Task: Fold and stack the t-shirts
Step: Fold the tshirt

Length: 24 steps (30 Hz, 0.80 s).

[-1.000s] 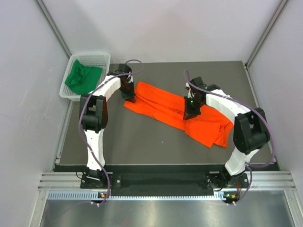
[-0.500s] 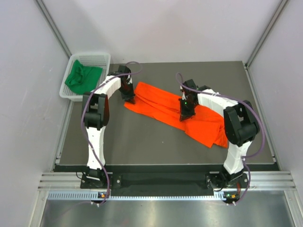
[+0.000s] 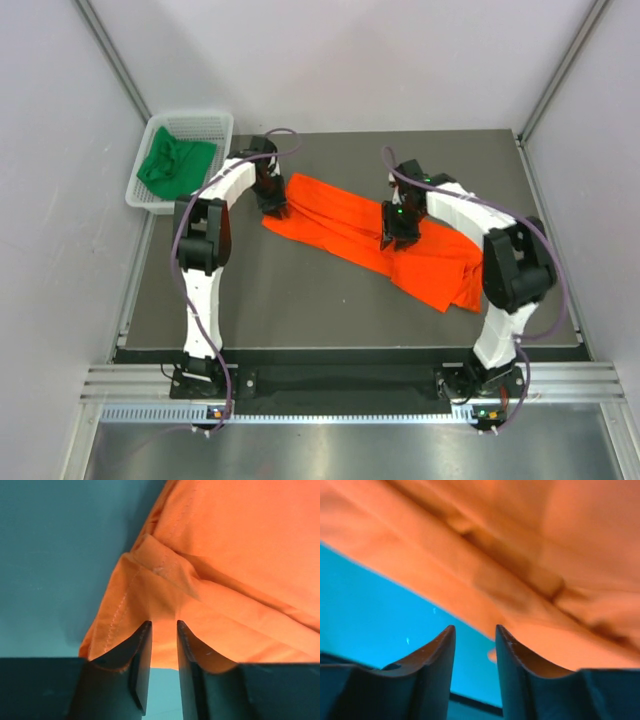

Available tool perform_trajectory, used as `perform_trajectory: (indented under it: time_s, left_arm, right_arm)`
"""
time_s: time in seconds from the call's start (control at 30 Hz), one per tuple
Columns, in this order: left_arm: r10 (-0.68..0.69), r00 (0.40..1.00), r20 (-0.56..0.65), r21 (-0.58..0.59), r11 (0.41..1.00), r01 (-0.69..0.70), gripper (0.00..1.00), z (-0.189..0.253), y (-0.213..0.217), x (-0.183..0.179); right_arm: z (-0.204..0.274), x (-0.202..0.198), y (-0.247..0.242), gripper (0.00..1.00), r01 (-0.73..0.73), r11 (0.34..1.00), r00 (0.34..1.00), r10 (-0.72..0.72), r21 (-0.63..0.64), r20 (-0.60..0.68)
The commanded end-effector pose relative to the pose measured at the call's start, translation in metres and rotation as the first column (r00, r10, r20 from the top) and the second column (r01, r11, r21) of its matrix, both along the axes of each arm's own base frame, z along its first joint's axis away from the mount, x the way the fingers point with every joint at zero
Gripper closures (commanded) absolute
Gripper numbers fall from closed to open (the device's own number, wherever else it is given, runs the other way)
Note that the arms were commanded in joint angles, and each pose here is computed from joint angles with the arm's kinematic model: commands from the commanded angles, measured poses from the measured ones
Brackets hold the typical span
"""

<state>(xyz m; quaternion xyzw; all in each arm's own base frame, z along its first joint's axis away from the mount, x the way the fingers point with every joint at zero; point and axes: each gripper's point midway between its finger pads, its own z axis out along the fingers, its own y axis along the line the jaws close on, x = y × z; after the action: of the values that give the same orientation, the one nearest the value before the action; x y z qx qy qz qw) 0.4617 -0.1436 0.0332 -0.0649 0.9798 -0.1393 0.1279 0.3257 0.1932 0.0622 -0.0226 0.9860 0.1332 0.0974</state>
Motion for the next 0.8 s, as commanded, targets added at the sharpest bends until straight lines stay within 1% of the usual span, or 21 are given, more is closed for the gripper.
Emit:
perform_trajectory:
  time_s: [0.0,0.03,0.07,0.1,0.13,0.17,0.2,0.27,0.3,0.37,0.4,0.47,0.5,0.57,0.6,0.63,0.67,0.7,0.77]
  left_arm:
    - [0.02,0.993,0.119,-0.079,0.997,-0.011,0.68,0.054,-0.01,0.017]
    - [0.029,0.991,0.129,-0.091,0.996,-0.018,0.67,0.054,-0.011,0.021]
    - [0.039,0.991,0.127,-0.116,0.993,-0.024,0.67,0.055,-0.015,0.023]
    - [0.043,0.991,0.124,-0.127,0.991,-0.027,0.67,0.054,-0.017,0.024]
    - [0.051,0.991,0.125,-0.141,0.989,-0.033,0.67,0.055,-0.018,0.026]
    - [0.062,0.991,0.117,-0.164,0.986,-0.042,0.67,0.055,-0.021,0.026]
    - [0.067,0.991,0.115,-0.178,0.983,-0.046,0.68,0.056,-0.023,0.026]
    - [0.082,0.991,0.11,-0.221,0.974,-0.056,0.69,0.06,-0.03,0.027]
    - [0.087,0.99,0.111,-0.24,0.969,-0.058,0.69,0.063,-0.032,0.026]
    - [0.1,0.99,0.103,-0.275,0.959,-0.069,0.69,0.063,-0.038,0.024]
    - [0.096,0.99,0.099,-0.303,0.951,-0.062,0.7,0.068,-0.042,0.021]
    - [0.076,0.993,0.09,-0.333,0.942,-0.042,0.69,0.067,-0.051,0.014]
    - [0.064,0.993,0.096,-0.343,0.939,-0.027,0.68,0.071,-0.056,0.01]
    - [0.013,0.997,0.072,-0.374,0.927,0.015,0.68,0.068,-0.073,-0.006]
    - [-0.006,0.996,0.085,-0.393,0.919,0.039,0.67,0.073,-0.081,-0.01]
    - [-0.042,0.997,0.067,-0.418,0.906,0.067,0.66,0.071,-0.095,-0.023]
    - [-0.063,0.995,0.071,-0.435,0.896,0.088,0.66,0.073,-0.104,-0.03]
    - [-0.081,0.991,0.109,-0.451,0.884,0.122,0.64,0.082,-0.114,-0.031]
    - [-0.137,0.986,0.101,-0.482,0.86,0.168,0.62,0.081,-0.138,-0.054]
  right_arm:
    - [0.039,-0.024,-0.031,0.56,0.074,0.995,0.997,-0.074,0.063,0.004]
    - [0.039,-0.031,-0.037,0.52,0.108,0.991,0.994,-0.107,0.076,-0.012]
    - [0.05,-0.038,-0.043,0.48,0.128,0.987,0.992,-0.129,0.099,0.009]
    - [0.042,-0.052,-0.055,0.45,0.172,0.98,0.985,-0.169,0.101,-0.036]
    - [0.043,-0.06,-0.06,0.43,0.208,0.972,0.978,-0.203,0.11,-0.052]
    - [0.05,-0.067,-0.064,0.4,0.228,0.965,0.974,-0.225,0.128,-0.037]
    - [0.041,-0.082,-0.071,0.39,0.261,0.958,0.964,-0.254,0.119,-0.075]
    - [0.042,-0.097,-0.076,0.38,0.313,0.941,0.949,-0.304,0.13,-0.086]
    - [0.033,-0.11,-0.081,0.38,0.336,0.935,0.939,-0.323,0.113,-0.118]
    - [0.031,-0.126,-0.088,0.38,0.367,0.926,0.925,-0.354,0.085,-0.135]
    - [0.022,-0.136,-0.097,0.38,0.395,0.917,0.911,-0.385,0.044,-0.148]
    - [0.021,-0.143,-0.103,0.39,0.441,0.896,0.891,-0.431,0.053,-0.142]
    - [0.013,-0.15,-0.107,0.4,0.478,0.877,0.87,-0.465,0.049,-0.167]
    - [0.008,-0.148,-0.107,0.42,0.526,0.846,0.844,-0.507,0.084,-0.176]
    - [0.002,-0.152,-0.107,0.42,0.545,0.833,0.829,-0.52,0.093,-0.204]
    - [-0.002,-0.151,-0.106,0.42,0.561,0.822,0.819,-0.533,0.1,-0.213]
    - [-0.005,-0.152,-0.106,0.43,0.568,0.817,0.813,-0.539,0.1,-0.221]
    - [-0.01,-0.152,-0.107,0.43,0.575,0.812,0.809,-0.547,0.097,-0.217]
    - [-0.014,-0.153,-0.11,0.44,0.585,0.806,0.803,-0.56,0.089,-0.205]
